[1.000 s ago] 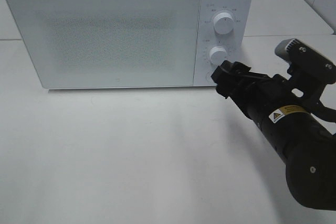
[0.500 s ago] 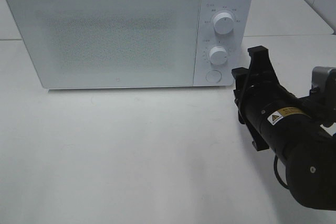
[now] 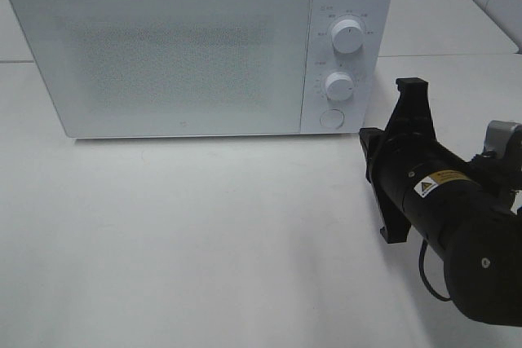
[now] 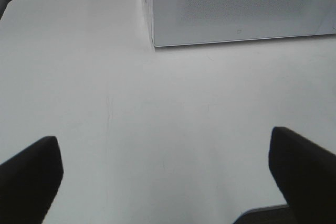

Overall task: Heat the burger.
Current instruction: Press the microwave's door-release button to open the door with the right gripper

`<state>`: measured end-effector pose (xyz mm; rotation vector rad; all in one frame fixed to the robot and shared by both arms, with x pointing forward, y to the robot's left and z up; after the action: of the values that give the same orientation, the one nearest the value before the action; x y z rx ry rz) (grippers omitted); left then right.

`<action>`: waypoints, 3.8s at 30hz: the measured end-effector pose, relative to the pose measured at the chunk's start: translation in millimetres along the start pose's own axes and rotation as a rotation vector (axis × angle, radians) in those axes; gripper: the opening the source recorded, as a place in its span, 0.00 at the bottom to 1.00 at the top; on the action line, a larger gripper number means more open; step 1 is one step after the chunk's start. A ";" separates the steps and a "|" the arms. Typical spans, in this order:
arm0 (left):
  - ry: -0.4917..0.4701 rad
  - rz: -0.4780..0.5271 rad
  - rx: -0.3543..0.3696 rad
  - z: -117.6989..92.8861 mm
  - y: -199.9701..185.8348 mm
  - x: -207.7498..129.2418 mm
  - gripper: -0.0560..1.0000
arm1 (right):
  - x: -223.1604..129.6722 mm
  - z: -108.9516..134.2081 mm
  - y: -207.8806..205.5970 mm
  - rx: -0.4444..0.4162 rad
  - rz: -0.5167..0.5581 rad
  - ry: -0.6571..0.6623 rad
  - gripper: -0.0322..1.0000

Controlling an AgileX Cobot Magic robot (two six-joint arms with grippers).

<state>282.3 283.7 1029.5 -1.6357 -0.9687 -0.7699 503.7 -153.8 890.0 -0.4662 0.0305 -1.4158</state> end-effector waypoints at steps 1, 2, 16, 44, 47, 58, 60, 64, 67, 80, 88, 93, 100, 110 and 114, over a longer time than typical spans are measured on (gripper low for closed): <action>0.000 0.000 0.000 0.0 0.0 0.0 0.99 | 0.0 0.0 0.0 0.000 0.000 0.000 0.04; 0.000 0.000 0.000 0.0 0.0 0.0 0.99 | 0.5 -4.0 1.3 -0.015 -0.010 -0.001 0.04; 0.000 0.000 0.000 0.0 0.0 0.0 0.99 | -4.6 -18.7 37.9 -0.070 -0.078 0.043 0.04; 0.000 0.000 0.000 0.0 0.0 0.0 0.99 | -17.8 -15.9 116.9 -0.125 -0.021 0.052 0.04; 0.000 0.000 0.000 0.0 0.0 0.0 0.99 | -14.3 -14.9 122.3 -0.122 -0.031 0.038 0.04; 0.000 0.000 0.000 0.0 0.0 0.0 0.99 | -12.7 -16.5 137.9 -0.130 -0.041 0.023 0.04; 0.000 0.000 0.000 0.0 0.0 0.0 0.99 | -12.2 -16.4 140.5 -0.131 -0.044 0.028 0.04; 0.000 0.000 0.000 0.0 0.0 0.0 0.99 | -11.4 -19.0 143.3 -0.148 -0.059 0.045 0.04; 0.000 0.000 0.000 0.0 0.0 0.0 0.99 | -11.0 -19.3 143.6 -0.154 -0.064 0.053 0.04; 0.000 0.000 0.000 0.0 0.0 0.0 0.99 | -10.4 -12.9 149.3 -0.107 -0.120 0.071 0.04; 0.000 0.000 0.000 0.0 0.0 0.0 0.99 | -12.3 -13.5 154.5 -0.094 -0.166 0.100 0.04; 0.000 0.000 0.000 0.0 0.0 0.0 0.99 | -12.5 -13.3 154.8 -0.095 -0.169 0.103 0.04; 0.000 0.000 0.000 0.0 0.0 0.0 0.99 | -12.8 -14.3 154.5 -0.100 -0.166 0.097 0.04; 0.000 0.000 0.000 0.0 0.0 0.0 0.99 | -8.8 -9.2 147.6 -0.132 -0.107 0.019 0.04; 0.000 0.000 0.000 0.0 0.0 0.0 0.99 | -6.8 -4.8 136.4 -0.157 -0.066 -0.022 0.04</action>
<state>282.3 283.7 1029.5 -1.6357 -0.9687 -0.7699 629.5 -137.8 838.9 -0.6167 0.1099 -1.4797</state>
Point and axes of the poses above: a point on each arm's last joint axis where the gripper is mounted, y pointing out along that axis toward the gripper, z along the wrist's bending axis when the last joint is at zero, x = y × z, the point moved 6 cm from there along y, pointing out along that axis toward the gripper, and after that the axes turned 15 degrees about -y, right-handed, at the moved point
